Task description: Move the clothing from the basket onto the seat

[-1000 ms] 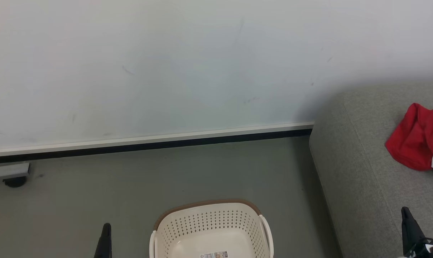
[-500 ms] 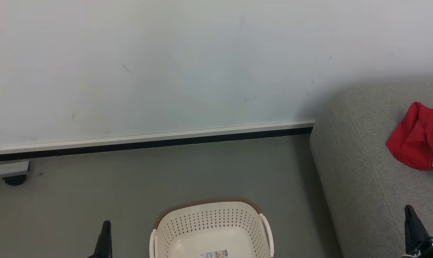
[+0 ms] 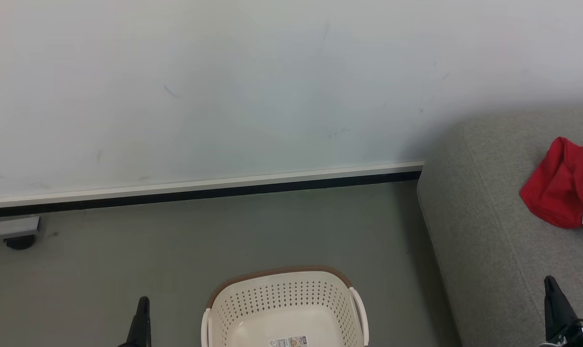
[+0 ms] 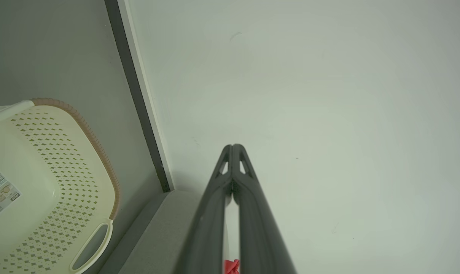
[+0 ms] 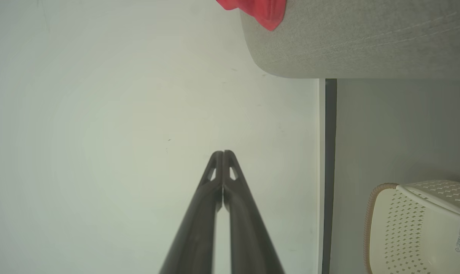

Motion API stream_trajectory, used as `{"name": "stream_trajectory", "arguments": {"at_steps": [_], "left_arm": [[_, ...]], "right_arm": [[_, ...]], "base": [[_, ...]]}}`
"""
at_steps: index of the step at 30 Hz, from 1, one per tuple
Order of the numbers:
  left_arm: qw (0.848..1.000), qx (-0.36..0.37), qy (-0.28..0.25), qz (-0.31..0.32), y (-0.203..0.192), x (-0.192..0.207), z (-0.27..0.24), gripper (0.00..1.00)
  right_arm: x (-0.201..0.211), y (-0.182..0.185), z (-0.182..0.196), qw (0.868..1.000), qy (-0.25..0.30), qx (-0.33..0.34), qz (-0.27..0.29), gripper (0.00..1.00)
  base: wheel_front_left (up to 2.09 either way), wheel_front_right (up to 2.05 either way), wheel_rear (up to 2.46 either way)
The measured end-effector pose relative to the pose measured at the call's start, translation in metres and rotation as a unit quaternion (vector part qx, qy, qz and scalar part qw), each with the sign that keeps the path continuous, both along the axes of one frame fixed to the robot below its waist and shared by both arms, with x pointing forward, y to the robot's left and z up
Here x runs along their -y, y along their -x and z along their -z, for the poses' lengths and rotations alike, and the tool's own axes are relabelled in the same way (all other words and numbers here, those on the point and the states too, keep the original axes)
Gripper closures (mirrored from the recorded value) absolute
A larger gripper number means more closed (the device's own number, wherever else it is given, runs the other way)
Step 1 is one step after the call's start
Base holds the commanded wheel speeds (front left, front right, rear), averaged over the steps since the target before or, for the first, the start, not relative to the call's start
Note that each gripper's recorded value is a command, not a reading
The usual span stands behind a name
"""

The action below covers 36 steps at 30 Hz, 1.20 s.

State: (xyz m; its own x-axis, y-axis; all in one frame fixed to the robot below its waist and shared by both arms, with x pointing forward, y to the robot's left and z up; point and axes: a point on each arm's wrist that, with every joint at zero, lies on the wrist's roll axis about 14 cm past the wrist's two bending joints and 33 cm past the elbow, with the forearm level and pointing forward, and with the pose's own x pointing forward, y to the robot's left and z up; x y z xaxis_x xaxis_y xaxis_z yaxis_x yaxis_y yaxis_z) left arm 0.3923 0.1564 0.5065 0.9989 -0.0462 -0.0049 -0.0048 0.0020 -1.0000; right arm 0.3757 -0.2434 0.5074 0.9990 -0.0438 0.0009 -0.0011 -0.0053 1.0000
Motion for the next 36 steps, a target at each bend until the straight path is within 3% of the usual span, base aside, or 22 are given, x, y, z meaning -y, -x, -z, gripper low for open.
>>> {"name": "stream_trajectory", "arguments": {"at_steps": [36], "left_arm": [[1.000,0.000,0.000,0.000,0.0000,-0.0001,0.0000,1.00]], "right_arm": [[0.0005,0.0004,0.0006,1.000,-0.001,0.000,0.002,1.00]], "base": [[0.00,0.00,0.00]]}}
